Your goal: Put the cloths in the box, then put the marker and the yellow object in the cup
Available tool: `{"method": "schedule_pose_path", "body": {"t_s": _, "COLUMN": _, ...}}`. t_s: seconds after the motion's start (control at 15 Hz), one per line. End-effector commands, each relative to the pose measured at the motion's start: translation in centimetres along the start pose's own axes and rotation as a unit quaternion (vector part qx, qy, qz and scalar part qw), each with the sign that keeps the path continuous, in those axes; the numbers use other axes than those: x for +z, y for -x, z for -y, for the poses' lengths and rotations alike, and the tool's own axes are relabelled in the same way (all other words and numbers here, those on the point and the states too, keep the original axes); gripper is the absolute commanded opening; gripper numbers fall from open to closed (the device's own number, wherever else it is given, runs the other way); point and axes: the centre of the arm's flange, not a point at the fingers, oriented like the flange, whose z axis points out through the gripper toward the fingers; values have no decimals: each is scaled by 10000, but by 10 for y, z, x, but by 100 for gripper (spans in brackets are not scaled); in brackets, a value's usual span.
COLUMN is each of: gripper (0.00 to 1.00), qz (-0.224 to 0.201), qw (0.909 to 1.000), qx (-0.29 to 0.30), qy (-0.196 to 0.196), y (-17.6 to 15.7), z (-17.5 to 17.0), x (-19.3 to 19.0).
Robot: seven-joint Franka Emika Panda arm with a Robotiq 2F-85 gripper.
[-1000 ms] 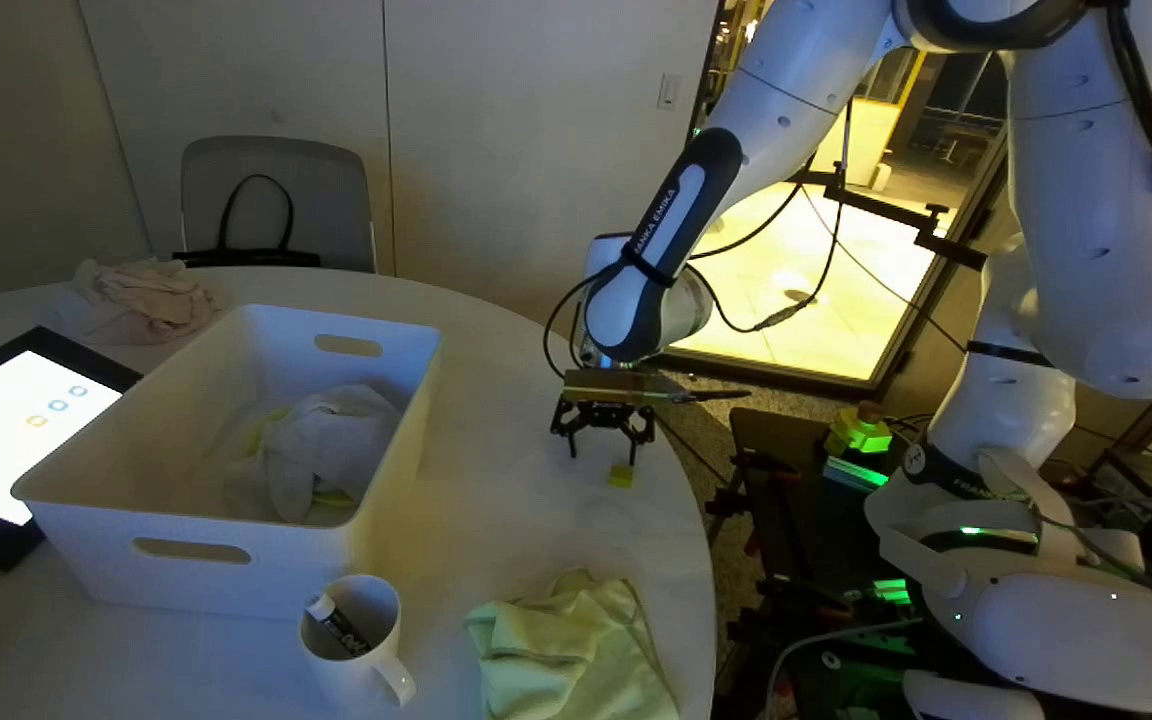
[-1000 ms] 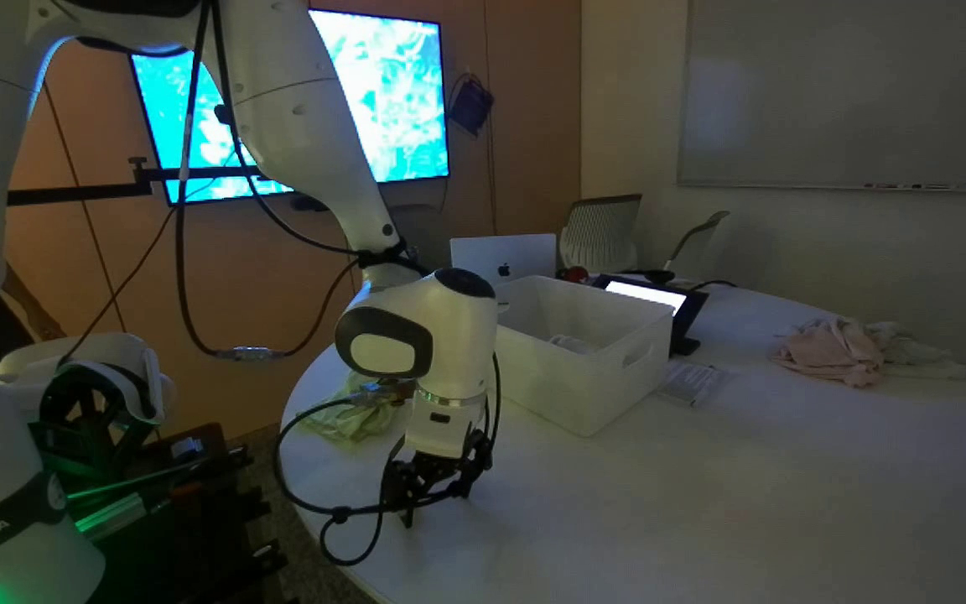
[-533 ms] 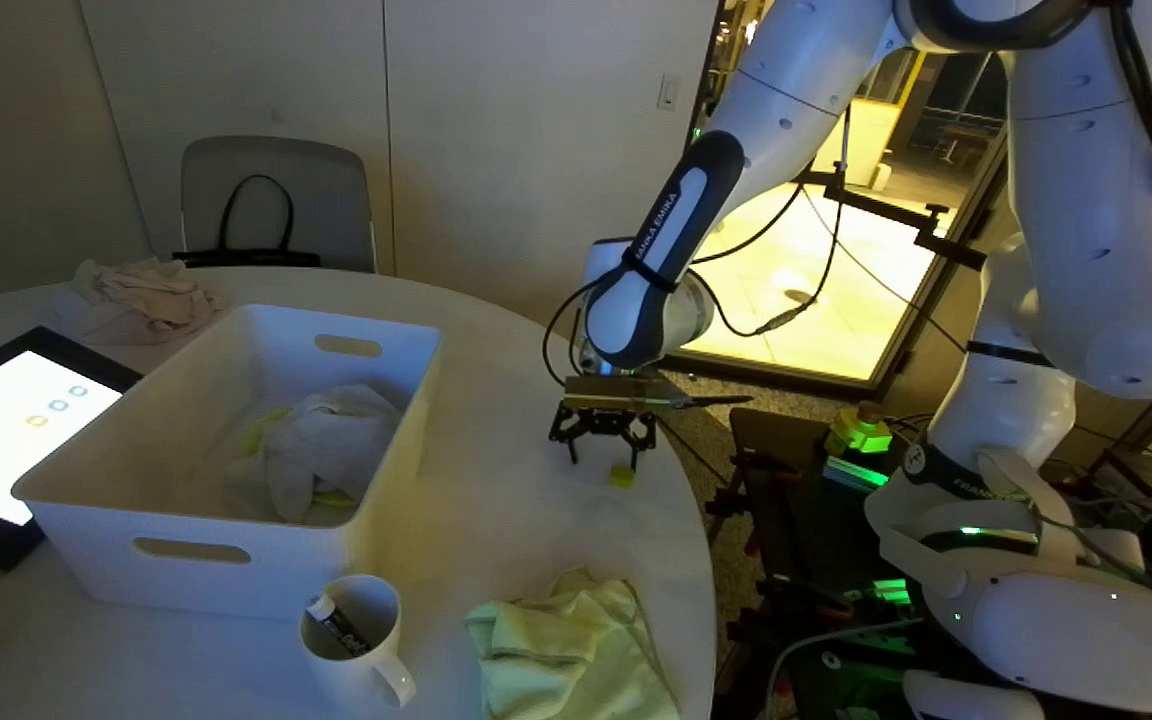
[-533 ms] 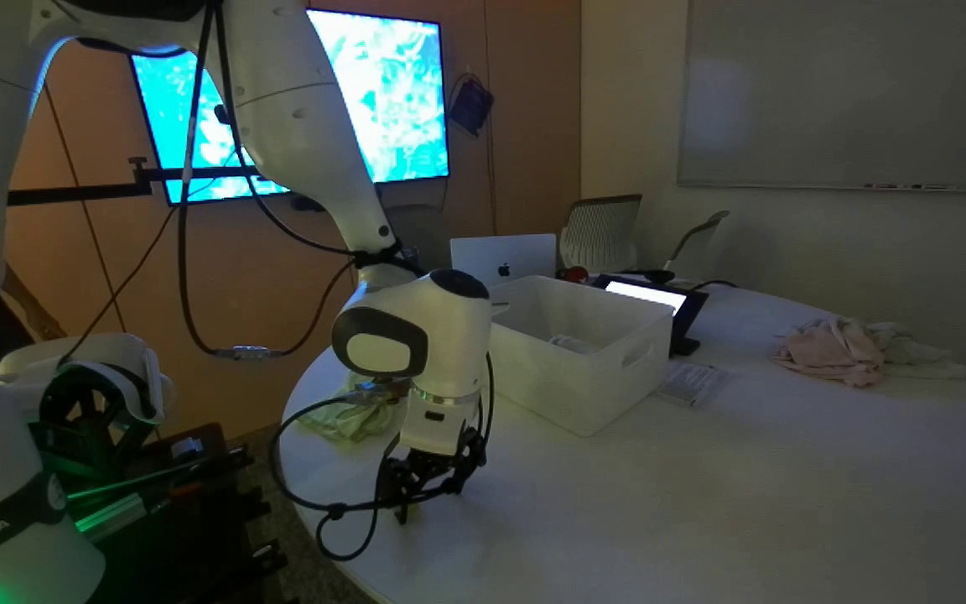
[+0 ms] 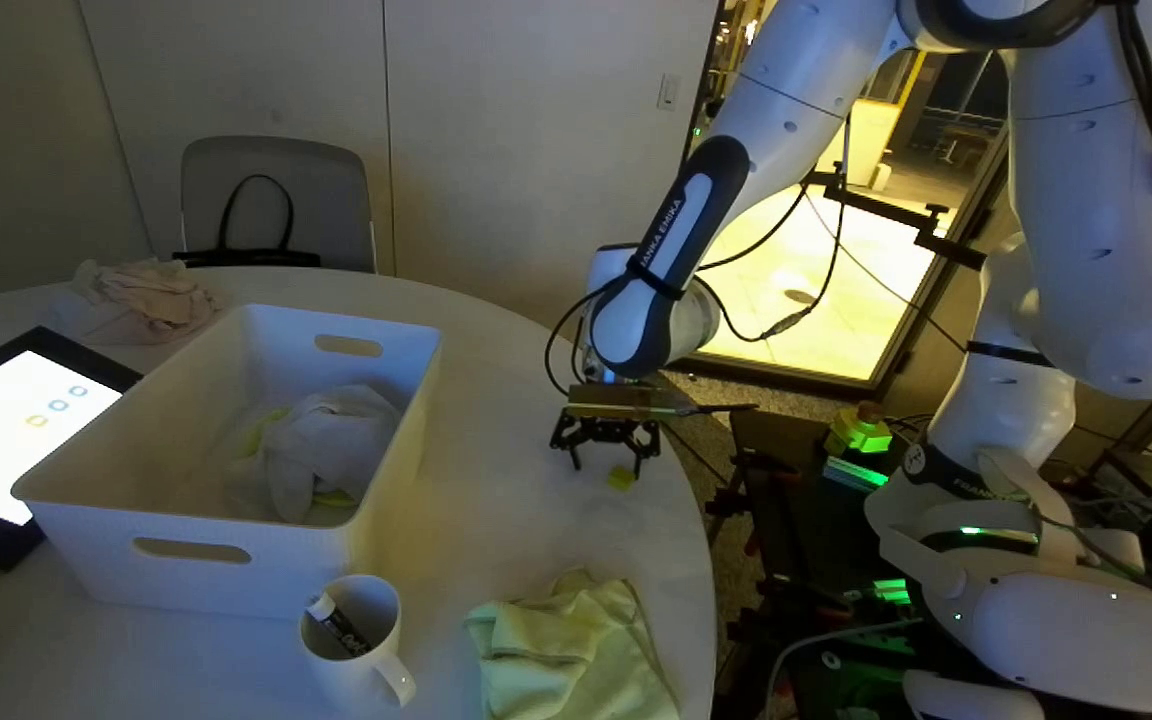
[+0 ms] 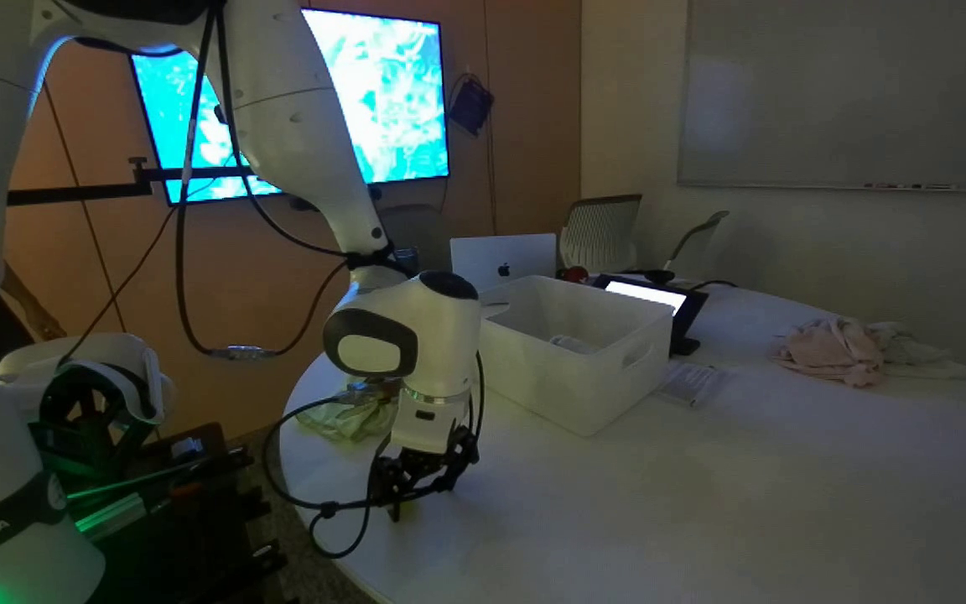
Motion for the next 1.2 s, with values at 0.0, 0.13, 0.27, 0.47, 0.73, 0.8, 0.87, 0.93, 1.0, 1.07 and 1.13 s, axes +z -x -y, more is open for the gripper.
{"method": "schedule_pose_path", "body": {"t_s": 0.0, "gripper": 100, "qz": -5, "qw": 10000, "qx": 22, "qy": -41, "y": 14, "z": -12, "x": 5}}
{"method": "schedule_pose_path", "body": {"t_s": 0.13, "gripper": 100, "qz": -5, "qw": 10000, "qx": 4, "qy": -27, "y": 17, "z": -12, "x": 5}}
{"method": "schedule_pose_path", "body": {"t_s": 0.27, "gripper": 100, "qz": -1, "qw": 10000, "qx": -12, "qy": -12, "y": 20, "z": -13, "x": 6}}
{"method": "schedule_pose_path", "body": {"t_s": 0.47, "gripper": 100, "qz": 29, "qw": 10000, "qx": 13, "qy": 12, "y": 26, "z": -19, "x": 7}}
{"method": "schedule_pose_path", "body": {"t_s": 0.73, "gripper": 100, "qz": 108, "qw": 9999, "qx": 111, "qy": 18, "y": 37, "z": -27, "x": 10}}
{"method": "schedule_pose_path", "body": {"t_s": 0.8, "gripper": 100, "qz": 132, "qw": 9998, "qx": 135, "qy": 22, "y": 39, "z": -28, "x": 11}}
{"method": "schedule_pose_path", "body": {"t_s": 0.87, "gripper": 100, "qz": 154, "qw": 9998, "qx": 160, "qy": 19, "y": 41, "z": -28, "x": 12}}
{"method": "schedule_pose_path", "body": {"t_s": 0.93, "gripper": 100, "qz": 177, "qw": 9997, "qx": 187, "qy": 8, "y": 41, "z": -29, "x": 13}}
{"method": "schedule_pose_path", "body": {"t_s": 1.0, "gripper": 100, "qz": 198, "qw": 9996, "qx": 213, "qy": -3, "y": 42, "z": -28, "x": 14}}
{"method": "schedule_pose_path", "body": {"t_s": 1.07, "gripper": 100, "qz": 208, "qw": 9995, "qx": 244, "qy": -2, "y": 42, "z": -28, "x": 14}}
{"method": "schedule_pose_path", "body": {"t_s": 1.13, "gripper": 100, "qz": 217, "qw": 9993, "qx": 301, "qy": -12, "y": 41, "z": -29, "x": 15}}
